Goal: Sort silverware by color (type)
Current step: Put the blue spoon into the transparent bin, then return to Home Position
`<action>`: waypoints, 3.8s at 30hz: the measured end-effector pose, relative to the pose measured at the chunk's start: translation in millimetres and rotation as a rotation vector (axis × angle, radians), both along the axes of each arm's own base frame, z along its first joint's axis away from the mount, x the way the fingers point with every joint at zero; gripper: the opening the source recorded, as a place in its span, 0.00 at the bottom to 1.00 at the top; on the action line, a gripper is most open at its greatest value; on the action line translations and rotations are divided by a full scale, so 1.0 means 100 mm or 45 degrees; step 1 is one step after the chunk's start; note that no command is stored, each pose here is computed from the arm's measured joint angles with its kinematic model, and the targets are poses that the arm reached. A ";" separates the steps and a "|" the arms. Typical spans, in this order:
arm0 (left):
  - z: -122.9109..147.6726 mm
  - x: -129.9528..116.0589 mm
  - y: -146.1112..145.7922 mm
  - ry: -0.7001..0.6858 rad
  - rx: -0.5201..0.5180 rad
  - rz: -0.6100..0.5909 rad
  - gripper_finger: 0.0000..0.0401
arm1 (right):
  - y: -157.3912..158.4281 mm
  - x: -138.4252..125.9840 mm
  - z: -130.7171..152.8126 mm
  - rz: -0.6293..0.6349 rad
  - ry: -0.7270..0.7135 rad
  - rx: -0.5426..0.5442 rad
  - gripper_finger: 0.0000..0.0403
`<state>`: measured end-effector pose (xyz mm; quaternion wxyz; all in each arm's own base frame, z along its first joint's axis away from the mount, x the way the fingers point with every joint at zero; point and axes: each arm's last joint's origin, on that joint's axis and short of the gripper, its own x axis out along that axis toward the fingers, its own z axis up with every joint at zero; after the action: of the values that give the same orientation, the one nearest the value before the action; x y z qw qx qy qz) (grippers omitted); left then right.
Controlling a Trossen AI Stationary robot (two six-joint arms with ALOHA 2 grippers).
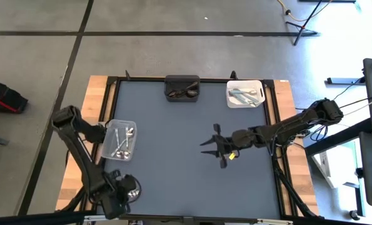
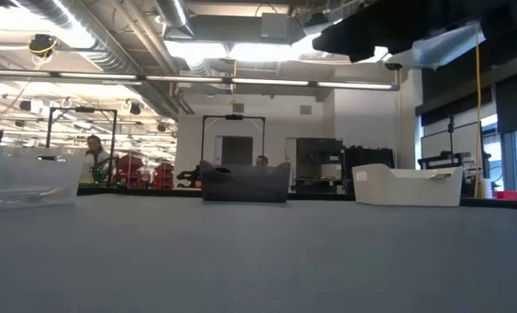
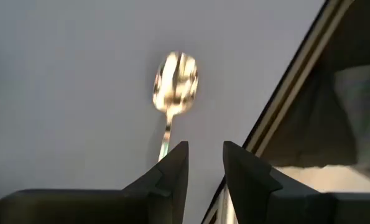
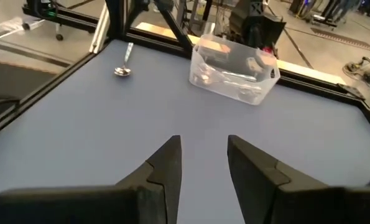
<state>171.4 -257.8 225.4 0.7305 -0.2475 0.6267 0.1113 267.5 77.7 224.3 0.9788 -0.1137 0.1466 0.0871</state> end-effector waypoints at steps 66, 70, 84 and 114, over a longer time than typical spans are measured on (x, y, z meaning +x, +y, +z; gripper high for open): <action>0.63 -0.01 0.69 -0.644 0.987 0.015 0.05 | -0.01 0.00 -0.02 -0.073 0.018 -0.001 0.30; 0.60 0.00 0.86 -0.606 1.094 0.077 0.06 | -0.01 -0.01 -0.02 -0.073 0.019 0.000 0.30; -0.05 -0.28 1.50 -0.017 1.105 0.391 0.07 | -0.01 -0.01 -0.02 -0.074 0.030 0.000 0.30; 0.12 -0.30 1.75 -0.046 0.753 0.364 0.29 | -0.01 0.06 -0.01 -0.161 -0.002 -0.020 0.30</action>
<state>141.3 -83.1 237.6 0.7587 -0.1121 0.5131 0.3855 273.5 76.7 223.7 0.9815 -0.1119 0.1535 0.0238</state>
